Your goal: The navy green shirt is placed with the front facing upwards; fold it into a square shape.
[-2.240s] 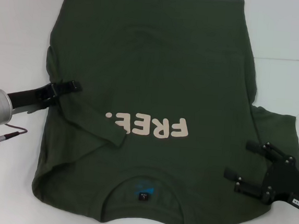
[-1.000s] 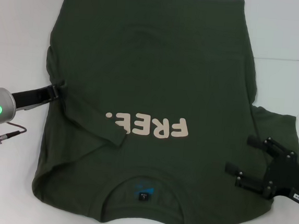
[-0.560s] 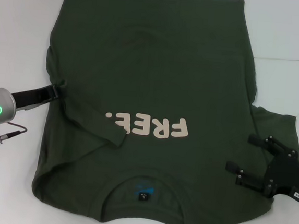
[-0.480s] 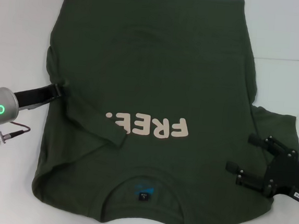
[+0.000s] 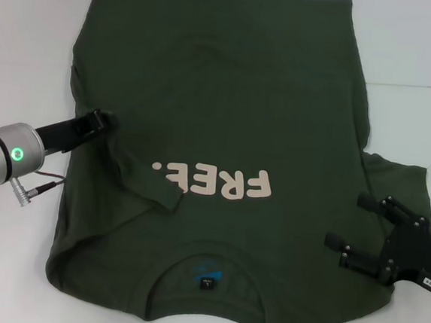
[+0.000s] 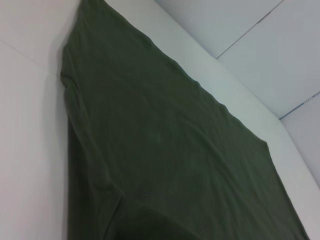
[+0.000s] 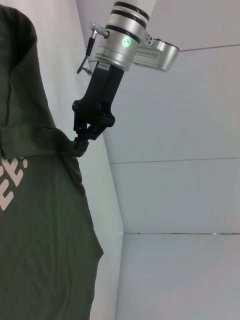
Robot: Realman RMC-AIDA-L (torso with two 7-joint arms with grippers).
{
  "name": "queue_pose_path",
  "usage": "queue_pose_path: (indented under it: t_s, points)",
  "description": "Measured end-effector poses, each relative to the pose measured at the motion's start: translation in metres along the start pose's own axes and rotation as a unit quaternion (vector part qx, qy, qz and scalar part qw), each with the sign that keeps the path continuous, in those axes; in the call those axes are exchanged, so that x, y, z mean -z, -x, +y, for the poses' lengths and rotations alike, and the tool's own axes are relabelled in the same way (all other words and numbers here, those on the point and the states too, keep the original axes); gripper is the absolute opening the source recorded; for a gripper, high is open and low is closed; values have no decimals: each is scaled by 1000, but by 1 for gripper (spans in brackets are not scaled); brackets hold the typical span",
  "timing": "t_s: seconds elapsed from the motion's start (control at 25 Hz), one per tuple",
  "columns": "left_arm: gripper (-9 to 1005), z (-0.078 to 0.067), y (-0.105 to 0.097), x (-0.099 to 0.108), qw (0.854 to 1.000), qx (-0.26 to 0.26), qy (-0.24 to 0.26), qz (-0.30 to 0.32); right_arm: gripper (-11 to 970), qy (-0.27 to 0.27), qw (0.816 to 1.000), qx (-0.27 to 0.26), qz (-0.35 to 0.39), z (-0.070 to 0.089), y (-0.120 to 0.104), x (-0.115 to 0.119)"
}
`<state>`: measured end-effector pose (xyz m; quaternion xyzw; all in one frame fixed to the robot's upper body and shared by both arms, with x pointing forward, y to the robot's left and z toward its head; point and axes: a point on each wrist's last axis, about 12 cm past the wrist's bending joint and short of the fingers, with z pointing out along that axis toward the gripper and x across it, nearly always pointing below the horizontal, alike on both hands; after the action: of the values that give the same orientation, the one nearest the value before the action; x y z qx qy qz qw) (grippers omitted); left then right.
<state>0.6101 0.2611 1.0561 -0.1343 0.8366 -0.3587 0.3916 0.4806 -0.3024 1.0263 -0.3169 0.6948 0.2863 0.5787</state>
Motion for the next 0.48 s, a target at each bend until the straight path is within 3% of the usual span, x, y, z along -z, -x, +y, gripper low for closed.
queue_pose_path:
  t_s: [0.48]
  points:
    - [39, 3, -10, -6, 996, 72, -6, -46, 941, 2, 1000, -1, -2, 2, 0, 1]
